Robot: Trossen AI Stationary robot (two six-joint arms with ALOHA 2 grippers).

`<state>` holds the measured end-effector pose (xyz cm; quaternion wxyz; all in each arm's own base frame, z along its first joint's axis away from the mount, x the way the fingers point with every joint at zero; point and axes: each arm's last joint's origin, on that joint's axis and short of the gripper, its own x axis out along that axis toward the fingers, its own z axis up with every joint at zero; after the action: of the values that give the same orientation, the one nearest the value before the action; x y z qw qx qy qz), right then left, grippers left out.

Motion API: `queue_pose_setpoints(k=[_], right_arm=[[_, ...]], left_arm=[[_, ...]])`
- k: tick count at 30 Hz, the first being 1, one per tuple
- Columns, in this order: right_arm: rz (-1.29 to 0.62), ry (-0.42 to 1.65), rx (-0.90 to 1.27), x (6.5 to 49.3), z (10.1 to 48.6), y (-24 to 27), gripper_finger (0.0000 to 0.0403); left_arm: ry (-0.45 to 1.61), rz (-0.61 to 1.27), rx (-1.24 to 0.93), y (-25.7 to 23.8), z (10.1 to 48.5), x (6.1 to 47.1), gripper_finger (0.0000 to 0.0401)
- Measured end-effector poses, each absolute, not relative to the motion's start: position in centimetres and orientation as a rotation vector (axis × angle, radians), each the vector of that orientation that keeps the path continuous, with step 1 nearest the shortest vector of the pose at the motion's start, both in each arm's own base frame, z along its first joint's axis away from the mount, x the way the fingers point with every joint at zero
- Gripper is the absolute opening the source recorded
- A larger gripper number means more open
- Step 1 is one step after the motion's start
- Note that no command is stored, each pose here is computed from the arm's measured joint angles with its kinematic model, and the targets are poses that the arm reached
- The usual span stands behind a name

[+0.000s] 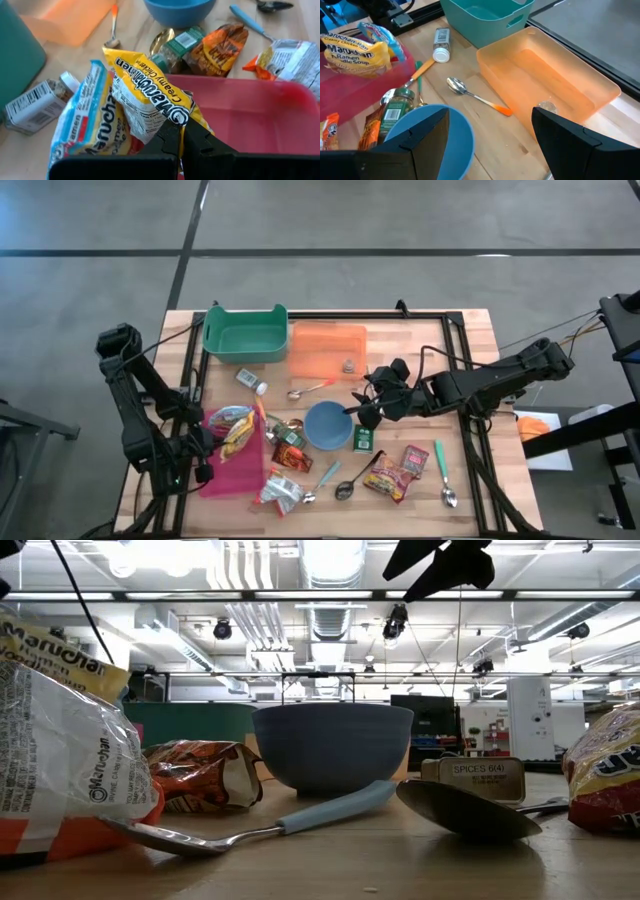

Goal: Pick & Place Food Item
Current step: Put the yellow noodle pack into the pink bin

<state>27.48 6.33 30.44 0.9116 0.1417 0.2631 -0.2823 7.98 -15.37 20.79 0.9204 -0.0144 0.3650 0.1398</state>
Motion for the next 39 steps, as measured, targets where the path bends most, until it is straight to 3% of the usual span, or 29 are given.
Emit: queue_pose_setpoints(k=[39], right_arm=[[-0.587,0.497,0.361,27.7,30.0,6.4,0.0281]], left_arm=[[0.922,0.576,-0.259,-13.3,19.7,8.4,0.0000]])
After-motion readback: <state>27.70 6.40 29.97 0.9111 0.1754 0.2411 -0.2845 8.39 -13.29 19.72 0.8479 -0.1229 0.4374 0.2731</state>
